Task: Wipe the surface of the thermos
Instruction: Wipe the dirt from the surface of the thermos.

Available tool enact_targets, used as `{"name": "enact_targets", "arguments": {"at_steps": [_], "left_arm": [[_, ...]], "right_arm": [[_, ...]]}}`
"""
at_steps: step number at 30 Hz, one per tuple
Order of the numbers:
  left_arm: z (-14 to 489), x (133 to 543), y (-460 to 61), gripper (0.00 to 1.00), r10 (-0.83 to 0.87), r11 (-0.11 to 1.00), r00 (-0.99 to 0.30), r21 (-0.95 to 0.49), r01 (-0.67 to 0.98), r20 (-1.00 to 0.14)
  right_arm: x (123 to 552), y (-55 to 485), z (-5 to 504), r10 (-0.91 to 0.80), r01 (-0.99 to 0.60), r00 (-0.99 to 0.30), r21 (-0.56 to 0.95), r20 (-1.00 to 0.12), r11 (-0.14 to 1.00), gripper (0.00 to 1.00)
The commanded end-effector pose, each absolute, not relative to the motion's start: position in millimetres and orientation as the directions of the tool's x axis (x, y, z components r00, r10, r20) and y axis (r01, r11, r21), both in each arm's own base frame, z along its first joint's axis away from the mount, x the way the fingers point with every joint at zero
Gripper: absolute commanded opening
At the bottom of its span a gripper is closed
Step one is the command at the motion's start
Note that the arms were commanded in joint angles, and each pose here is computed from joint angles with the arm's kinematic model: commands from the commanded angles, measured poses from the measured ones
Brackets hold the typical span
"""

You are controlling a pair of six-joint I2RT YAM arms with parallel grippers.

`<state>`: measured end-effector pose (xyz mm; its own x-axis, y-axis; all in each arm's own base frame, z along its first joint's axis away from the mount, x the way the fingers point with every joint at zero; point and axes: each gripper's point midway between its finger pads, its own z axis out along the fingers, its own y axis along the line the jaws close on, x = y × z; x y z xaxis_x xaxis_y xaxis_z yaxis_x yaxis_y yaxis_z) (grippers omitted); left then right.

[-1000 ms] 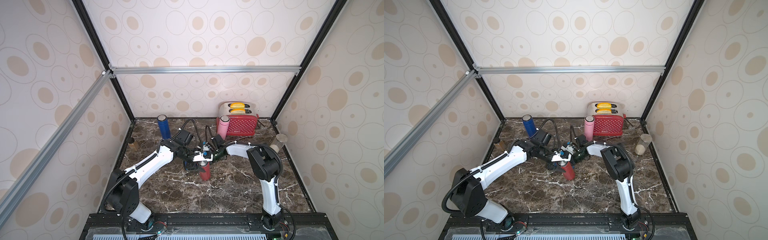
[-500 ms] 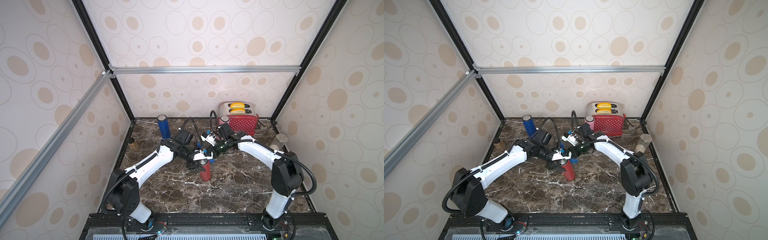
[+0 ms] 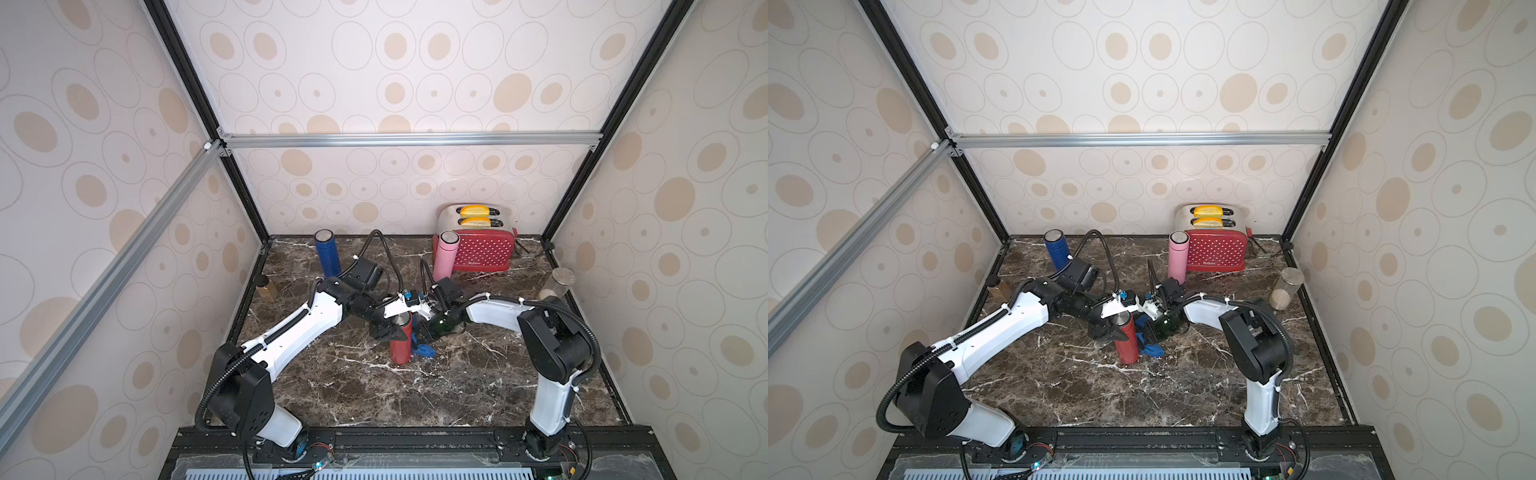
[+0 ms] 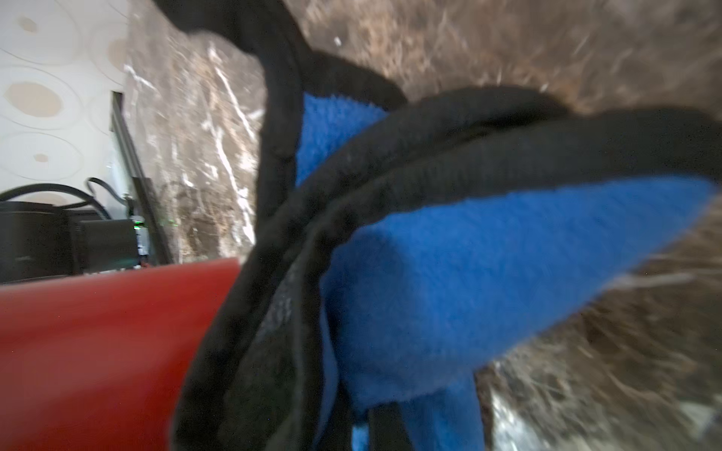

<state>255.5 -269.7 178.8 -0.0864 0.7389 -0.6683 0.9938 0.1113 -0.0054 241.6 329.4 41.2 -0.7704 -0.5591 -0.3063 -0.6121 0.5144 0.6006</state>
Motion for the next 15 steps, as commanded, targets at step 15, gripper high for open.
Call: {"name": "enact_targets", "arguments": {"at_steps": [15], "left_arm": [[174.3,280.3,-255.4,0.19,0.706,0.356,-0.24,0.041,0.933,-0.667]], "right_arm": [[252.1,308.0,91.8,-0.524,-0.655,-0.754,0.401,-0.397,0.64,0.0]]}}
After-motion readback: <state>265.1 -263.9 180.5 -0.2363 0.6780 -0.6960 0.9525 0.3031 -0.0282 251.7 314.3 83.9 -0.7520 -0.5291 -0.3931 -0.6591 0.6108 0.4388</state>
